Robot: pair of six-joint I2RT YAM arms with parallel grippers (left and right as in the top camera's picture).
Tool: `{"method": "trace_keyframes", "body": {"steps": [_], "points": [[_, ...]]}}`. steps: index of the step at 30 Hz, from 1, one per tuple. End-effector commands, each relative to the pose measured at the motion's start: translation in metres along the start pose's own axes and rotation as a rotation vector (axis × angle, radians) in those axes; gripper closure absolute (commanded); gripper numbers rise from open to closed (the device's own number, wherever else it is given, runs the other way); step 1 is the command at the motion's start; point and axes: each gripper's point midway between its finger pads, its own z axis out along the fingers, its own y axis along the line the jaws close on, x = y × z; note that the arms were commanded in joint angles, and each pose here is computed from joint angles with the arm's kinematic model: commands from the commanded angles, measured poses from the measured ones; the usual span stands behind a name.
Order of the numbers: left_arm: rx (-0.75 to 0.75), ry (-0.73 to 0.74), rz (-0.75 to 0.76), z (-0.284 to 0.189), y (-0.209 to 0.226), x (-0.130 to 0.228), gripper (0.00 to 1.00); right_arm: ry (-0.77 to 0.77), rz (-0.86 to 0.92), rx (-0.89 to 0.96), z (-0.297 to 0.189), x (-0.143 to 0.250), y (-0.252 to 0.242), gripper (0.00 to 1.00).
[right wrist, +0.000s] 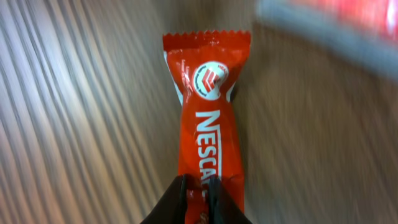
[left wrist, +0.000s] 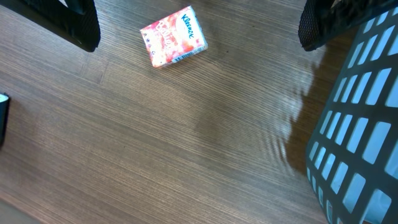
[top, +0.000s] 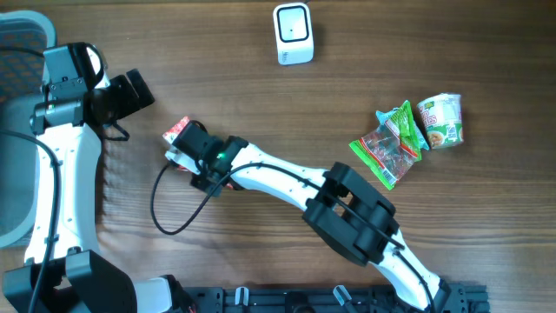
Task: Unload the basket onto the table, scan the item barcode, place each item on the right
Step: 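Grasp the red Nescafé stick with the right gripper and lift it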
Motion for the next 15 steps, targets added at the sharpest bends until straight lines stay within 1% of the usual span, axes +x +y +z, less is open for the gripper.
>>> {"method": "trace_keyframes", "body": {"steps": [1, 3, 6, 7, 9, 11, 12, 15], "points": [[-0.012, -0.008, 0.005, -0.001, 0.002, -0.001, 0.00, 0.102, 0.023, 0.109, -0.020, 0.027, -0.025, 0.87], [-0.012, -0.008, 0.005, -0.001, 0.002, -0.001, 0.00, 0.165, 0.035, 0.136, -0.033, 0.043, -0.034, 0.88], [-0.012, -0.008, 0.005, -0.001, 0.002, -0.001, 0.00, 0.287, 0.064, 0.175, -0.047, 0.074, -0.050, 0.96], [-0.012, -0.008, 0.005, -0.001, 0.002, -0.001, 0.00, 0.312, 0.083, 0.188, -0.052, 0.081, -0.055, 0.96], [-0.012, -0.008, 0.005, -0.001, 0.002, -0.001, 0.00, 0.331, 0.111, 0.188, -0.062, 0.087, -0.061, 0.95], [-0.012, -0.008, 0.005, -0.001, 0.002, -0.001, 0.00, 0.306, 0.117, 0.188, -0.075, 0.082, -0.063, 0.95], [-0.012, -0.008, 0.005, -0.001, 0.002, -0.001, 0.00, 0.274, 0.115, 0.189, -0.086, 0.074, -0.062, 0.91], [-0.012, -0.008, 0.005, -0.001, 0.002, -0.001, 0.00, 0.175, 0.098, 0.131, -0.108, 0.052, -0.052, 0.71]]}}
